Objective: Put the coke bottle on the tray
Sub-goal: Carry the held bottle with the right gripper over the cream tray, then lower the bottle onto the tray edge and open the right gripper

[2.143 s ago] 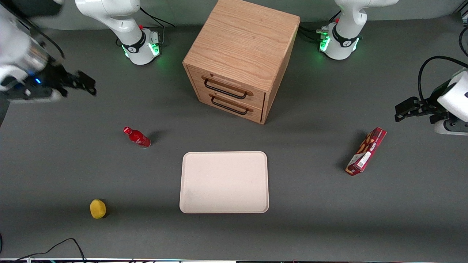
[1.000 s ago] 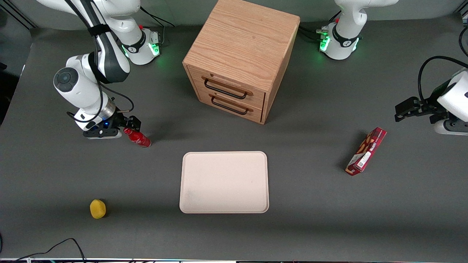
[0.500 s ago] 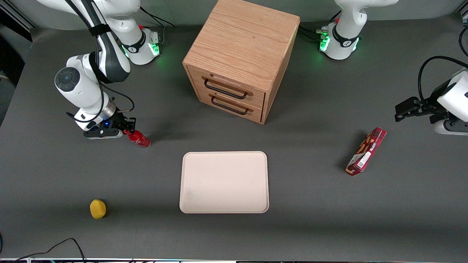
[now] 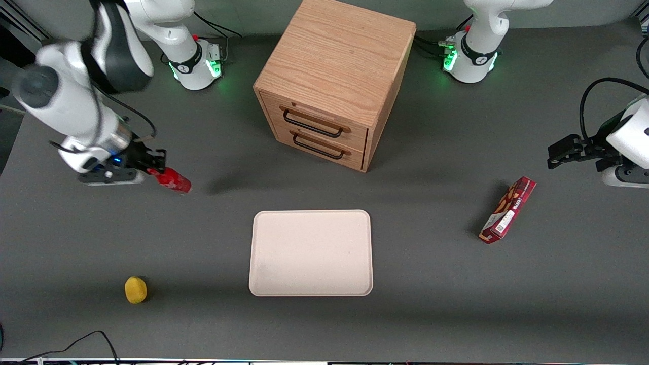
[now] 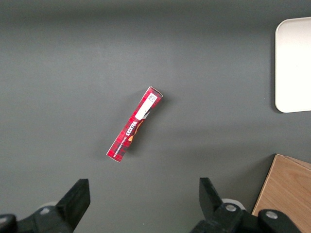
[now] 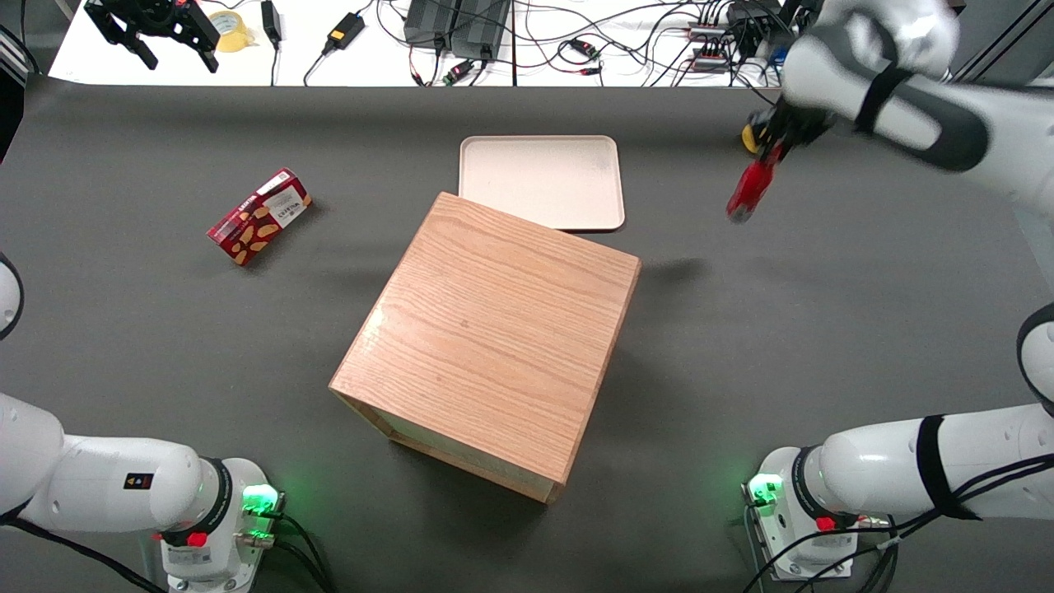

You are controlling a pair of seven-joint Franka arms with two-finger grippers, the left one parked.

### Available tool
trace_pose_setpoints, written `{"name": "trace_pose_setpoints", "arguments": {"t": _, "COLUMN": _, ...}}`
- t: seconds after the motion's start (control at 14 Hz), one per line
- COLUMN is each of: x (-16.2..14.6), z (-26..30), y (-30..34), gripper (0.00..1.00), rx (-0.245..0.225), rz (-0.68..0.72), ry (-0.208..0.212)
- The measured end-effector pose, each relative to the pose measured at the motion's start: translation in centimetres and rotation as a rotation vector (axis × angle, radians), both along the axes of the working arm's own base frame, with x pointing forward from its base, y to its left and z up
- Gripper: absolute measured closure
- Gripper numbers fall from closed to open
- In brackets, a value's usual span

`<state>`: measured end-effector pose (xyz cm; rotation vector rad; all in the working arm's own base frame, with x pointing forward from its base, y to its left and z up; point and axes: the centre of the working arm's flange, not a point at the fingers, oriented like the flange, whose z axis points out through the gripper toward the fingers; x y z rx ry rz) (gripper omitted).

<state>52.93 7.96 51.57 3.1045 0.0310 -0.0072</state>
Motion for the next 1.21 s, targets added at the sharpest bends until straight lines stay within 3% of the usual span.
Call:
{"name": "trace_pose_setpoints", "arguments": {"t": 0.21, "x": 1.2, "z": 8.2, "y": 3.3, "gripper": 0.69, "rx": 0.007, "rz": 0.012, "ry": -0.006}}
{"name": "trace_pose_setpoints", "arguments": {"t": 0.43, "x": 5.5, "z": 9.7, "y": 8.7, "gripper": 0.69, "rx": 0.034, "rz": -0.051, "ry": 0.033}}
{"name": "trace_pose_setpoints", "arguments": {"t": 0.57, "x": 9.6, "z": 7.0, "y": 11.8, "gripper": 0.69, "rx": 0.037, "rz": -0.122, "ry": 0.025}}
{"name": "trace_pose_setpoints", "arguments": {"t": 0.86, "x": 16.3, "z": -3.5, "y": 17.5, "gripper": 0.69, "rx": 0.061, "rz": -0.279, "ry": -0.065}}
{"name": "trace_pose_setpoints", "arguments": {"t": 1.07, "x": 18.8, "z": -10.6, "y": 19.9, "gripper": 0.69, "rx": 0.114, "rz": -0.371, "ry": -0.106}}
{"name": "trace_pose_setpoints", "arguments": {"t": 1.21, "x": 19.6, "z": -13.7, "y": 20.6, "gripper": 0.69, "rx": 0.113, "rz": -0.39, "ry": -0.12}}
